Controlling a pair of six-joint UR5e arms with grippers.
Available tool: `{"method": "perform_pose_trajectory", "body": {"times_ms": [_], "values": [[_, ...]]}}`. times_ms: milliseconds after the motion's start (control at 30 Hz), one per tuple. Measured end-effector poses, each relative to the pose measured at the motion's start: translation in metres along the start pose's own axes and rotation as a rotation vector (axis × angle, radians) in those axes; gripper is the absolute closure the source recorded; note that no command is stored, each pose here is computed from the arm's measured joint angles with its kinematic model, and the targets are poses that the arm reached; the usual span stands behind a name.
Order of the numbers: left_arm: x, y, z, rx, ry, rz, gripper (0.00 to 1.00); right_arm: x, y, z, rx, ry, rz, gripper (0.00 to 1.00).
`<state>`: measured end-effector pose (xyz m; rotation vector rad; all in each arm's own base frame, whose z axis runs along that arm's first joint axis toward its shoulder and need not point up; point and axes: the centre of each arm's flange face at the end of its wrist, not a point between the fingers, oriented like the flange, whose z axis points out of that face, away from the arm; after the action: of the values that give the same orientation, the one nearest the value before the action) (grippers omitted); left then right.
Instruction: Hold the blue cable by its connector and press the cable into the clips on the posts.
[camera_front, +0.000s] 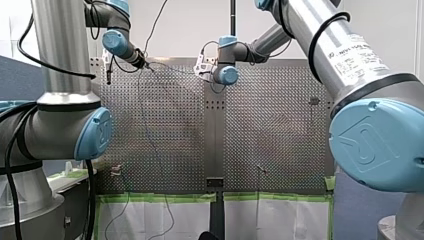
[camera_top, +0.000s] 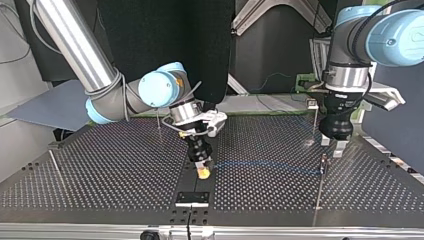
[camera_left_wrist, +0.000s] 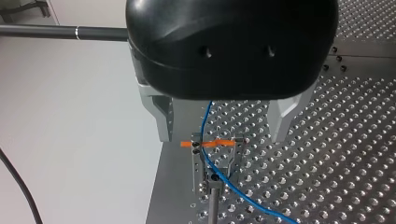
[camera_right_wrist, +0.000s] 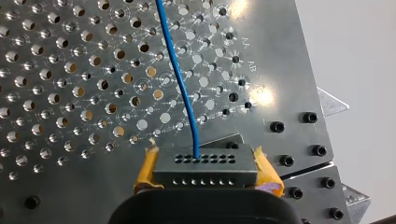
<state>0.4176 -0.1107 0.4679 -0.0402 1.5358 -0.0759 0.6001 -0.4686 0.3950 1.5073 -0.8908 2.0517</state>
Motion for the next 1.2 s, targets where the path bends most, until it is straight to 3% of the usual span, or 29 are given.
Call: {"method": "perform_pose_trajectory", "body": {"times_ms": [600, 1000, 1200], "values": [[0.000, -0.002, 0.000, 0.014, 0.001, -0.003, 0.00, -0.003, 0.001, 0.000, -0.001, -0.007, -0.001, 1.00], [-0.014, -0.026, 0.002, 0.143, -0.025, -0.039, 0.00, -0.006, 0.002, -0.003, -0.011, -0.031, -0.052, 1.00], [-0.021, -0.038, 0.011, 0.208, -0.034, -0.054, 0.00, -0.007, 0.003, -0.003, -0.015, -0.035, -0.068, 1.00]]}}
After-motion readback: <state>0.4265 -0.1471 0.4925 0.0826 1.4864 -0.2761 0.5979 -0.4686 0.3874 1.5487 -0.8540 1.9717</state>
